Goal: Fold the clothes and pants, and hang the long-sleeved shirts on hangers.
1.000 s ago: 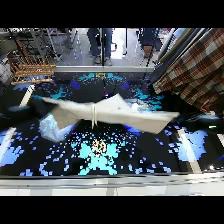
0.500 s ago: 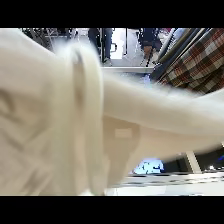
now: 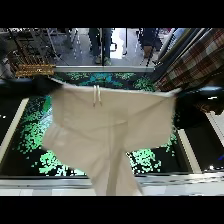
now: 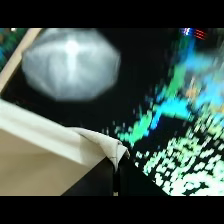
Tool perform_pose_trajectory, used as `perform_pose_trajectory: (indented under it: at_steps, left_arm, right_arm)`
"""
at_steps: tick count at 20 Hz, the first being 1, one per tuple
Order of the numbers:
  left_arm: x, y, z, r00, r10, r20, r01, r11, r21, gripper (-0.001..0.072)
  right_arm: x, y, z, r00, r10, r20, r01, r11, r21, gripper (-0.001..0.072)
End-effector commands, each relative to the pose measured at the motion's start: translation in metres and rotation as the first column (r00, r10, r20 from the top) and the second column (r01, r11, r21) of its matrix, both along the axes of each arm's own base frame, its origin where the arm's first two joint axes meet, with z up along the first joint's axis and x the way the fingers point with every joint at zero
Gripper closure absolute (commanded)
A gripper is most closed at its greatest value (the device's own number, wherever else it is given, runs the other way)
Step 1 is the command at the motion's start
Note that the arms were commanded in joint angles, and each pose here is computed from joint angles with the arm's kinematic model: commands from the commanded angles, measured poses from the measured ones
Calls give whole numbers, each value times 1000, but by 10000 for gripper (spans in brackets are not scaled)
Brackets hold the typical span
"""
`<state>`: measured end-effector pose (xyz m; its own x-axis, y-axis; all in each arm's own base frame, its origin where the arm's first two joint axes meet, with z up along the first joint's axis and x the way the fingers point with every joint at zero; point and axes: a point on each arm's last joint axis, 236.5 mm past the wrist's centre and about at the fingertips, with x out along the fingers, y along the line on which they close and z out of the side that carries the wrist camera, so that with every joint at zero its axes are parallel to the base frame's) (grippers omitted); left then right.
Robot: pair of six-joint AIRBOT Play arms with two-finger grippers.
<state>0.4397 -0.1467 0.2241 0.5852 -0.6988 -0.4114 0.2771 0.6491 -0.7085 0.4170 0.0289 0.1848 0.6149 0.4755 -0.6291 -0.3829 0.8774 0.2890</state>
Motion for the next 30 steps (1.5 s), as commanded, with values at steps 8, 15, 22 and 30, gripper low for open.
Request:
perform_pose_trajectory:
  at_steps: [8, 15, 22, 30]
  left_arm:
    - [154, -5, -178, 970, 113, -217, -147, 979, -144, 702]
    - [58, 75, -193, 845, -94, -527, 105, 994, -10, 702]
    - [-11, 173, -261, 666, 105, -739, 250, 902, 353, 701]
    - [15, 143, -249, 731, 37, -681, 183, 951, 248, 357]
  right_arm:
    - [58, 5, -90, 983, -46, -180, 56, 997, 54, 702]
    - [-135, 150, -111, 808, 300, -506, -160, 940, 302, 702]
    - [-314, 282, -214, 576, 386, -720, -183, 920, 347, 699]
    - [-239, 172, -223, 704, 19, -710, 66, 994, 92, 190]
